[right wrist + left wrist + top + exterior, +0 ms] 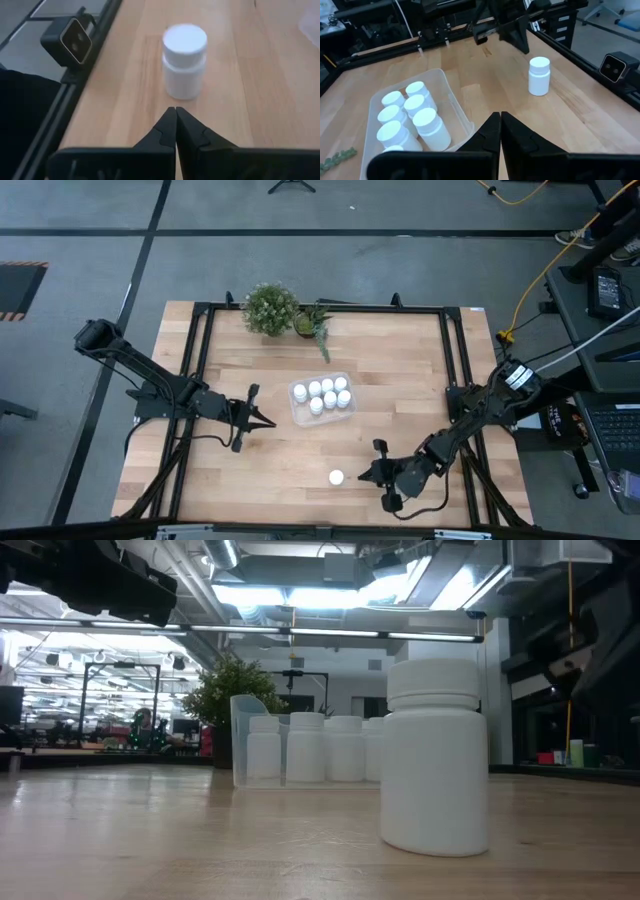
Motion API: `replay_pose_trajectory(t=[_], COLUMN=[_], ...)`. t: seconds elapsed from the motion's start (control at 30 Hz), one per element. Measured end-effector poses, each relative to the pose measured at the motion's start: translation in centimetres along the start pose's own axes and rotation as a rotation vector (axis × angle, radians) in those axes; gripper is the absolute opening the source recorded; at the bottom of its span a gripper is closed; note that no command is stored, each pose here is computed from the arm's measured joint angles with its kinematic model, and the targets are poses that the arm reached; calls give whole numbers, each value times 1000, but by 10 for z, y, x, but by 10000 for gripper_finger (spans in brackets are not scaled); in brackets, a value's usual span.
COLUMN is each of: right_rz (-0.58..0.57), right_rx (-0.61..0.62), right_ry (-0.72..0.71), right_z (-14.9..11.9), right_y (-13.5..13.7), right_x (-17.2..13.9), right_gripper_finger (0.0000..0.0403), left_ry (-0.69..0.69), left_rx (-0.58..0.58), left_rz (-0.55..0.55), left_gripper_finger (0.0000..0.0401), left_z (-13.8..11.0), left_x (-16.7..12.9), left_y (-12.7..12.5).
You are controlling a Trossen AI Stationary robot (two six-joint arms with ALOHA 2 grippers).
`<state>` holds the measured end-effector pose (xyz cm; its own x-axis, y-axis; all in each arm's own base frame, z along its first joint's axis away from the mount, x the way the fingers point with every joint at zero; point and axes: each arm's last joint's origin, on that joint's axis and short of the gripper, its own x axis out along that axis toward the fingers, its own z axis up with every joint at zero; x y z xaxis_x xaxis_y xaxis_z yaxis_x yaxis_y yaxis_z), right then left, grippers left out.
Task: Pick and place pill bottles into a basket
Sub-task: Put the white pill bottle into the transparent bin
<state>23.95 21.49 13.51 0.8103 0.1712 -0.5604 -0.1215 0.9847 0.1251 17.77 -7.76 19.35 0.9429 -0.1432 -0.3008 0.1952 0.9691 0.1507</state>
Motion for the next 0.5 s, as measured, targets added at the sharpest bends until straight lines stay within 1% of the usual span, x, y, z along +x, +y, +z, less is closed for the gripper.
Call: replay_pose_trajectory(t=[0.17,0.27,0.4,0.5], right_rz=[10,-5,-21,-26], right_rx=[40,49,42,13], right_ry=[-52,-53,-36,-33], right_z=[-11,-16,-21,-22], right_y=[-14,-22,-30,-32], right_x=[0,1,1,2], right_gripper_finger=[11,13,13,14], left_ry=[0,0,1,0], left_rx=[0,0,0,-1], left_rz=[0,0,0,0], left_gripper_finger=[8,5,3,5], left_z=[0,0,0,0], left_x=[0,0,0,0], left_y=[0,0,0,0])
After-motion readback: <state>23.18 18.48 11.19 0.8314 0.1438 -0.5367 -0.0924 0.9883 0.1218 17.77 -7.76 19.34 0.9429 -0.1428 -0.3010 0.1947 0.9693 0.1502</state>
